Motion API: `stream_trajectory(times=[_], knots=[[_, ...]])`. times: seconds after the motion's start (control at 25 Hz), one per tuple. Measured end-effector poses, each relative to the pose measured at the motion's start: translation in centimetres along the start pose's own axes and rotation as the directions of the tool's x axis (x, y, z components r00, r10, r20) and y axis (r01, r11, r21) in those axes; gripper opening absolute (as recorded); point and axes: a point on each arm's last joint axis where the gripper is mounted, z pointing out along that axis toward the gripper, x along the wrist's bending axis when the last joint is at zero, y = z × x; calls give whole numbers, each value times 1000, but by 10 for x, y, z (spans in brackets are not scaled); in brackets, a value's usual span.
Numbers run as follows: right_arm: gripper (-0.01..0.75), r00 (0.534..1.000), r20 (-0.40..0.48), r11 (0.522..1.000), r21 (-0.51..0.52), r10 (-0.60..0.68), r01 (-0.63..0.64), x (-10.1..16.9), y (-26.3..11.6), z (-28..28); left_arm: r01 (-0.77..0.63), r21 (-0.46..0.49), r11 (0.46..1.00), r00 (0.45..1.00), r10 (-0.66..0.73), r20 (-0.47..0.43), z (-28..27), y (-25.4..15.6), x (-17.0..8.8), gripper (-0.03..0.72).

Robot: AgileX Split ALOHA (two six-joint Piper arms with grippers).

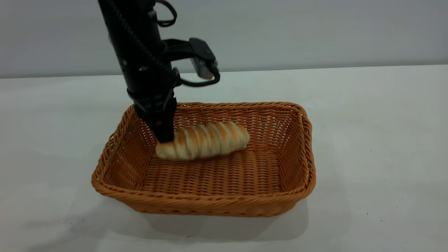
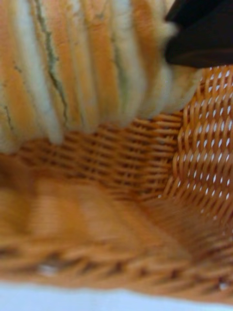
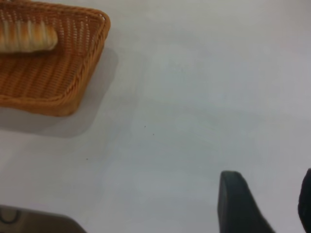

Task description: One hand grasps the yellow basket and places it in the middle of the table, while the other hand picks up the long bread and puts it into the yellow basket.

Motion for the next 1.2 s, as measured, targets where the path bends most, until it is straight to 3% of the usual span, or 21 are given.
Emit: stream_trajectory(times=[0.16, 0.28, 0.52, 0.72, 0.88, 1.04, 1.2], knots=[[345, 1000, 0, 1000, 0, 0, 0, 0, 0, 0, 42, -20, 999, 999, -42, -14, -5, 5, 2, 324], [345, 1000, 0, 1000, 0, 0, 0, 0, 0, 0, 43, -17, 999, 999, -43, -9, -5, 8, -1, 405], [345, 1000, 0, 1000, 0, 0, 0, 0, 0, 0, 82, -66, 994, 996, -84, -39, -23, 19, -4, 381], [345, 1000, 0, 1000, 1, 0, 0, 0, 0, 0, 148, -275, 950, 966, -199, -166, -104, 28, -6, 364], [345, 1000, 0, 1000, 1, 0, 0, 0, 0, 0, 264, -453, 851, 880, -405, -247, -177, 15, -19, 364], [345, 1000, 0, 1000, 1, 0, 0, 0, 0, 0, 363, -553, 750, 728, -599, -334, -239, -16, -35, 364], [345, 1000, 0, 1000, 1, 0, 0, 0, 0, 0, 435, -621, 652, 581, -730, -360, -294, -57, -65, 355]])
